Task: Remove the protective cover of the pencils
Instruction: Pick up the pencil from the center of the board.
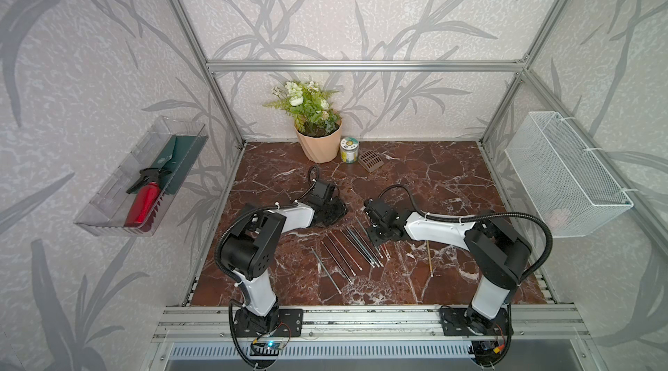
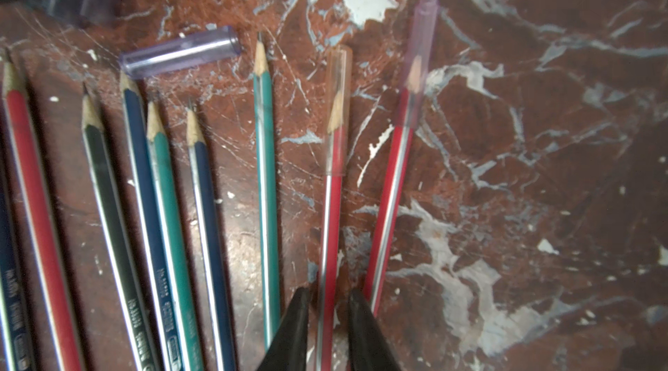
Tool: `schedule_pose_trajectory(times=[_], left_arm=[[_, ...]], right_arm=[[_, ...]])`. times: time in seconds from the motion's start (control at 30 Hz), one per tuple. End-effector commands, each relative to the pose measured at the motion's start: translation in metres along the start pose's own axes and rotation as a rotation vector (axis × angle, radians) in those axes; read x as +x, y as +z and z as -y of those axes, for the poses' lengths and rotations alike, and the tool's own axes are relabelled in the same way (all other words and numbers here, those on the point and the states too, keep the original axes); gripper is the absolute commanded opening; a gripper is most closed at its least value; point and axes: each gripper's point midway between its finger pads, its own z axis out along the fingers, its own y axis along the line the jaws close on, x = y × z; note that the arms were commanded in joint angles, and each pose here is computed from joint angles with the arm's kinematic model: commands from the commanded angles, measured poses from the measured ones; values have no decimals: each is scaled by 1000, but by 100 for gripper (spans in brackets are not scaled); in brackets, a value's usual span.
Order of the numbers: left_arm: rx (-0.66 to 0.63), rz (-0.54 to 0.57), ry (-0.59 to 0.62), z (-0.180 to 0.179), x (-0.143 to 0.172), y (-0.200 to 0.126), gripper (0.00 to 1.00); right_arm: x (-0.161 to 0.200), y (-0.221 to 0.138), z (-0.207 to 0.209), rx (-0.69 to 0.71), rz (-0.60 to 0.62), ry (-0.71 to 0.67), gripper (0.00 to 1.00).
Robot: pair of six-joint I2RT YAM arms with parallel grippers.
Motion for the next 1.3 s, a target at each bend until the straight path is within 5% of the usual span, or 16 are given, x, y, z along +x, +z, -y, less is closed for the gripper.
schedule_pose_trajectory(times=[0.0,0.5,1.27], left_arm=[[2,19,19,2,1,-10,27],[8,-26,59,6,26,-17,38],[-7,-76,51,1,39,-2,39]], right_arm=[[-2,1,0,3,-19,0,23],[-1,4,-2,-1,-25,3,10],[-7,1,-5,-18,-8,11,2]])
